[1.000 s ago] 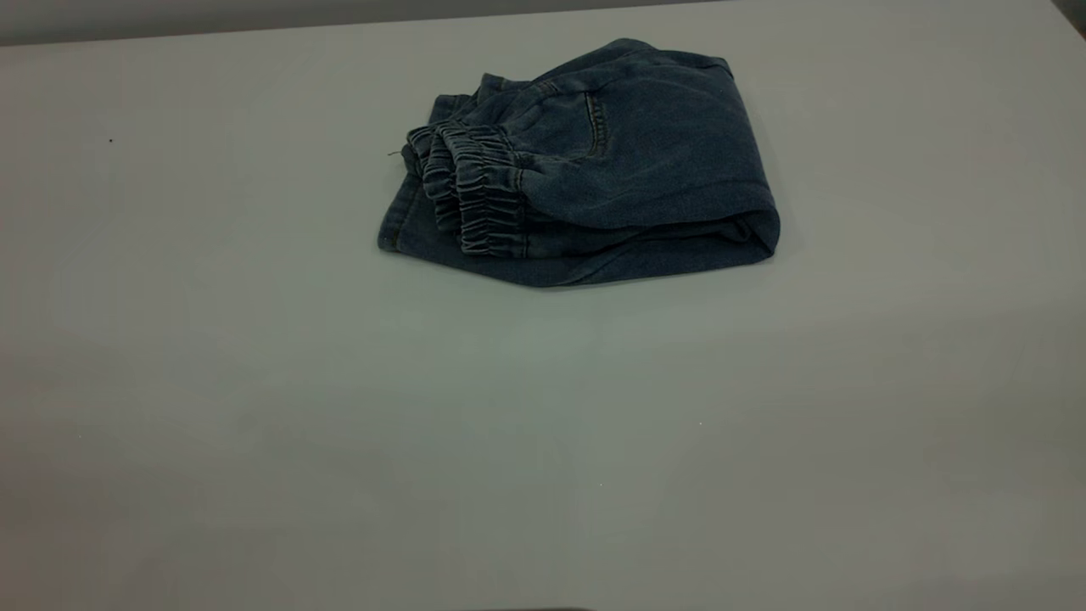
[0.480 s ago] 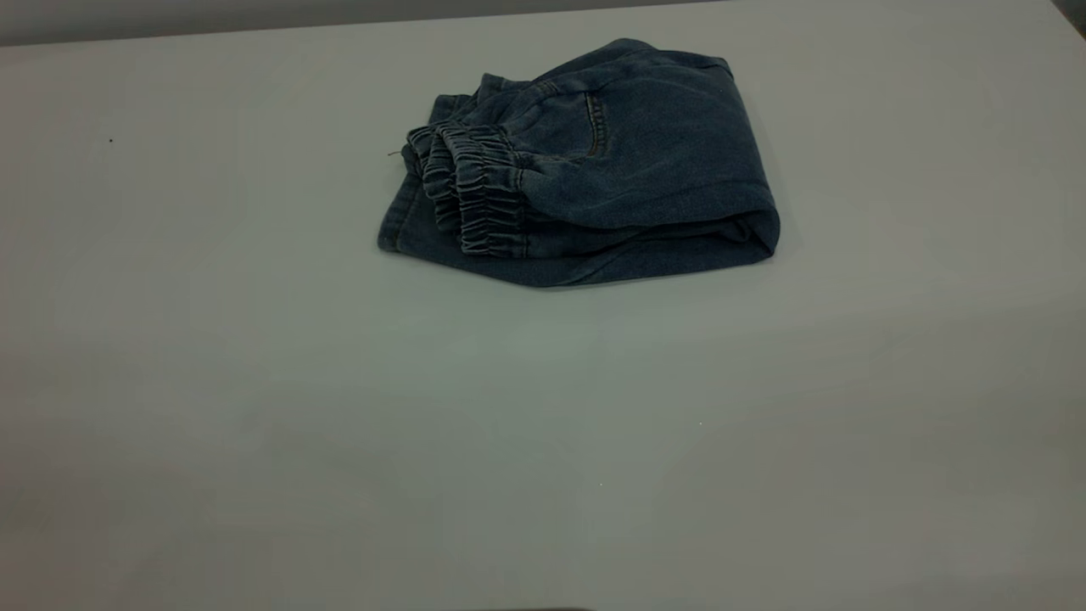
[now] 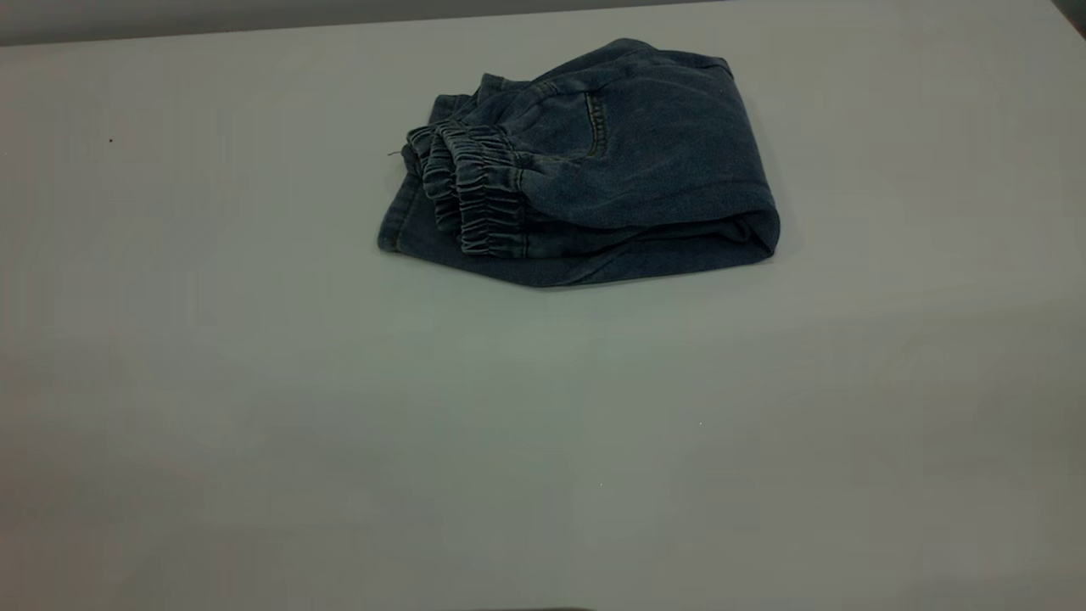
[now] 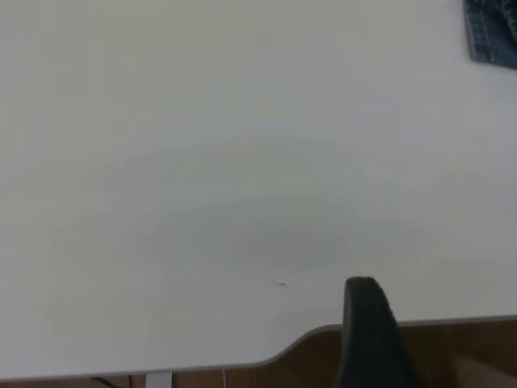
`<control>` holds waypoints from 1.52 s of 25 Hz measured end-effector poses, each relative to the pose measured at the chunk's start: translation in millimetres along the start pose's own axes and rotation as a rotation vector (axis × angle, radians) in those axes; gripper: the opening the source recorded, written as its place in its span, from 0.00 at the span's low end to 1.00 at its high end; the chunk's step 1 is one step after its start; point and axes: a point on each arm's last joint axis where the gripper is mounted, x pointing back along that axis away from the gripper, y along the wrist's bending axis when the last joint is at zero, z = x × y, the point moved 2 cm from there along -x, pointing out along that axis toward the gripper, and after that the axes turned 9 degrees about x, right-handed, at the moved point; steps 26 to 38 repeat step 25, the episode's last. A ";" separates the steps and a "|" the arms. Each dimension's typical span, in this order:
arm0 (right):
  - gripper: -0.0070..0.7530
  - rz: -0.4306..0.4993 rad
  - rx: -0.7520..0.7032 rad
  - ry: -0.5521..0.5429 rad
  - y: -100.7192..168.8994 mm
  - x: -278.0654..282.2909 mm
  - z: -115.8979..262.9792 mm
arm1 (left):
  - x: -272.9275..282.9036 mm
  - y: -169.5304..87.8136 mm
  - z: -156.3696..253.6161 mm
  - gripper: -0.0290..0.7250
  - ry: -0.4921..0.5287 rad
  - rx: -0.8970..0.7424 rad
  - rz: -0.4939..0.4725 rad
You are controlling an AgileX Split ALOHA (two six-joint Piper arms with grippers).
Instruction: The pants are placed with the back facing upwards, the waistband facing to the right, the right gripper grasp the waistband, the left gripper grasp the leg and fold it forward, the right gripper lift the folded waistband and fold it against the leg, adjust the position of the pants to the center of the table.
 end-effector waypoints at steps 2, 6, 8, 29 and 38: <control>0.75 0.009 -0.010 0.002 -1.0 0.0 0.2 | 0.0 0.0 0.0 0.54 0.000 0.000 0.000; 0.75 0.011 -0.012 0.001 -1.3 -0.1 0.2 | 0.0 0.0 0.0 0.54 0.000 0.000 0.000; 0.75 0.011 -0.013 0.001 -1.3 -0.1 0.2 | 0.0 0.0 0.0 0.54 0.000 0.000 0.000; 0.75 0.011 -0.014 0.001 -1.3 -0.1 0.2 | 0.0 0.0 0.0 0.54 0.000 -0.003 0.000; 0.75 0.011 -0.014 0.001 -1.3 -0.1 0.2 | 0.0 0.0 0.0 0.54 0.000 -0.003 0.000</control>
